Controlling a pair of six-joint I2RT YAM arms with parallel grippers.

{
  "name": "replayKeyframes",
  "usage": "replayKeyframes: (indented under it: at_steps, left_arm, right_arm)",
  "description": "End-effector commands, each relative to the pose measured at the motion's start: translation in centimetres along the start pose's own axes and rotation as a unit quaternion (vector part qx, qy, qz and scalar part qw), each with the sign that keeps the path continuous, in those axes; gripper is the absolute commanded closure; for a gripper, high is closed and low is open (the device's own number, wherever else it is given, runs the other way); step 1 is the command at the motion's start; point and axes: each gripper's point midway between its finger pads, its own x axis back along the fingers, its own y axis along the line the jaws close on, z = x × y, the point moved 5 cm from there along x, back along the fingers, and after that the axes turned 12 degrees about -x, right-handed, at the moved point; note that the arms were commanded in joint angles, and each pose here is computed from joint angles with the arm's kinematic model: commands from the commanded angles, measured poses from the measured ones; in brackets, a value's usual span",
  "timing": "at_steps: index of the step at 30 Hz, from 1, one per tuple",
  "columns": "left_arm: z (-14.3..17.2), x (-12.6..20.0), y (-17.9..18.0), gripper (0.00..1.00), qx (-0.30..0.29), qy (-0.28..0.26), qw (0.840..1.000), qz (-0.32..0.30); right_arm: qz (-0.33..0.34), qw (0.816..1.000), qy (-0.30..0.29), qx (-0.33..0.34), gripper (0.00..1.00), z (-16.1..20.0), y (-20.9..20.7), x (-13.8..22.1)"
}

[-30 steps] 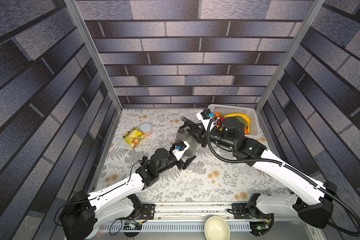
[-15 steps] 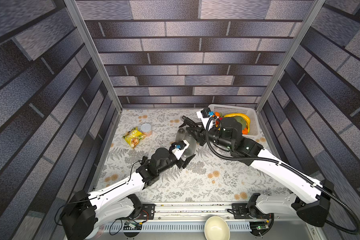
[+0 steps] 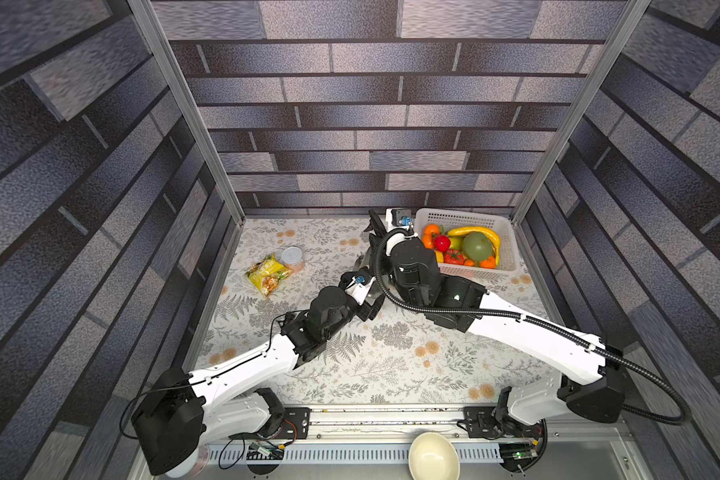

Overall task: Attach spray nozzles to spray bottles
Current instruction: Screw the spray nozzle on the spray bottle.

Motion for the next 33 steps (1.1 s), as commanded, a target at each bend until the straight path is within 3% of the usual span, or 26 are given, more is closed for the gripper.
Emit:
replayKeyframes:
  at_steps: [1, 6, 13, 24, 33]
  left_arm:
    - [-11.2, 1.9, 3.9, 0.25, -0.007, -0.198, 0.976, -0.089]
    - [-11.0, 1.6, 3.0, 0.25, -0.028, -0.192, 0.977, -0.088]
    - [-8.3, 1.5, 2.0, 0.25, -0.039, -0.161, 0.982, -0.092]
    - [-5.2, 1.5, 0.9, 0.25, -0.075, -0.101, 0.99, -0.067]
    - [-4.1, 1.7, 0.3, 0.25, -0.076, -0.083, 0.993, -0.047]
  right_arm:
    - [0.059, 0.983, 0.125, 0.121, 0.96, 9.6, -0.5, -0.6]
    - [0.076, 0.982, 0.111, 0.135, 0.93, 9.1, 0.9, -1.8]
    - [0.063, 0.984, 0.098, 0.137, 0.88, 7.5, 2.1, -1.9]
    - [0.05, 0.987, 0.066, 0.14, 0.75, 4.1, 2.7, -0.6]
    - [0.027, 0.988, 0.042, 0.149, 0.65, 1.3, 3.3, 0.9]
